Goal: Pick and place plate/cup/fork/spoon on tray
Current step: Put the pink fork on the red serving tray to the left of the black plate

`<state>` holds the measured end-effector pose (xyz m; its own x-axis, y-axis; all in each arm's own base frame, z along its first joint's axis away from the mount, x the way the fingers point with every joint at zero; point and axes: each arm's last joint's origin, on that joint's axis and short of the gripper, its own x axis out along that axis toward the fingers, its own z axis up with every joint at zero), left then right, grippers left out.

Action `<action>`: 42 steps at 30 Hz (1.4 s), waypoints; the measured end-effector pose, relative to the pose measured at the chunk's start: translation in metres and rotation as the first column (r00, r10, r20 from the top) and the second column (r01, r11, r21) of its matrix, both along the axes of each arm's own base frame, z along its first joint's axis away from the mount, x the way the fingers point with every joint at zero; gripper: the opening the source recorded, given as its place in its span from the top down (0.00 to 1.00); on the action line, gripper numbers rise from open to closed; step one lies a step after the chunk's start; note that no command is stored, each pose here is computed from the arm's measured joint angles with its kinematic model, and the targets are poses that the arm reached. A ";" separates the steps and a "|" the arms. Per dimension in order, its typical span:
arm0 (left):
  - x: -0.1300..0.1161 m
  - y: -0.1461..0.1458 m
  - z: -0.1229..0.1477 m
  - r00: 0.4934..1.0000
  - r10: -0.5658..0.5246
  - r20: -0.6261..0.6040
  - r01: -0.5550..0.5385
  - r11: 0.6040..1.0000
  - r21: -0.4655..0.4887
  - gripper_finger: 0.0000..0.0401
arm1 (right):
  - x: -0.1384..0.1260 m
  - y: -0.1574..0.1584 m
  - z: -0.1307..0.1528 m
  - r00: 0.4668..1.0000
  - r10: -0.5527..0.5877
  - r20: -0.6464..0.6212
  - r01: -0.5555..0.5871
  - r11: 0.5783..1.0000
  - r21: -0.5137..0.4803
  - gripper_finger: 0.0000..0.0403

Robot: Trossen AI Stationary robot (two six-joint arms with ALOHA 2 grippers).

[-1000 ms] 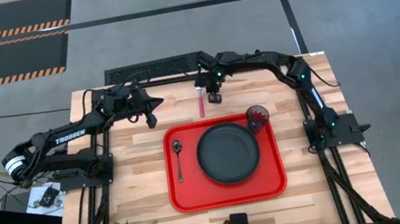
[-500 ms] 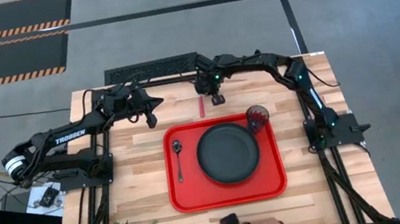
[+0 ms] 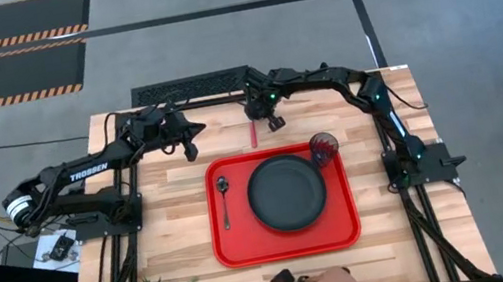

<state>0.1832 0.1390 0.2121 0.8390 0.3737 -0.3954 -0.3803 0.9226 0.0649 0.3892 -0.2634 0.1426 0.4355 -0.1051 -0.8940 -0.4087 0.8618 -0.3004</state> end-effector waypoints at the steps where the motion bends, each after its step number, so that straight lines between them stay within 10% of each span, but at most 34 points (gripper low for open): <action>1: 0.000 0.000 0.000 1.000 0.000 0.000 0.000 1.000 0.000 1.00 | 0.000 0.000 0.000 1.000 0.014 0.002 -0.014 1.000 -0.008 0.99; 17: 0.000 0.000 0.000 1.000 0.001 -0.002 -0.001 1.000 0.001 1.00 | 0.002 -0.005 0.002 0.978 0.208 0.013 -0.205 0.971 -0.126 0.98; 29: 0.000 0.000 -0.001 1.000 -0.006 -0.015 0.006 1.000 0.011 1.00 | 0.006 -0.005 0.005 0.947 0.321 0.004 -0.313 0.925 -0.214 0.79; 42: 0.000 -0.001 -0.002 1.000 -0.001 -0.021 0.000 1.000 -0.012 1.00 | 0.005 -0.008 0.002 0.934 0.354 0.042 -0.340 0.920 -0.195 0.93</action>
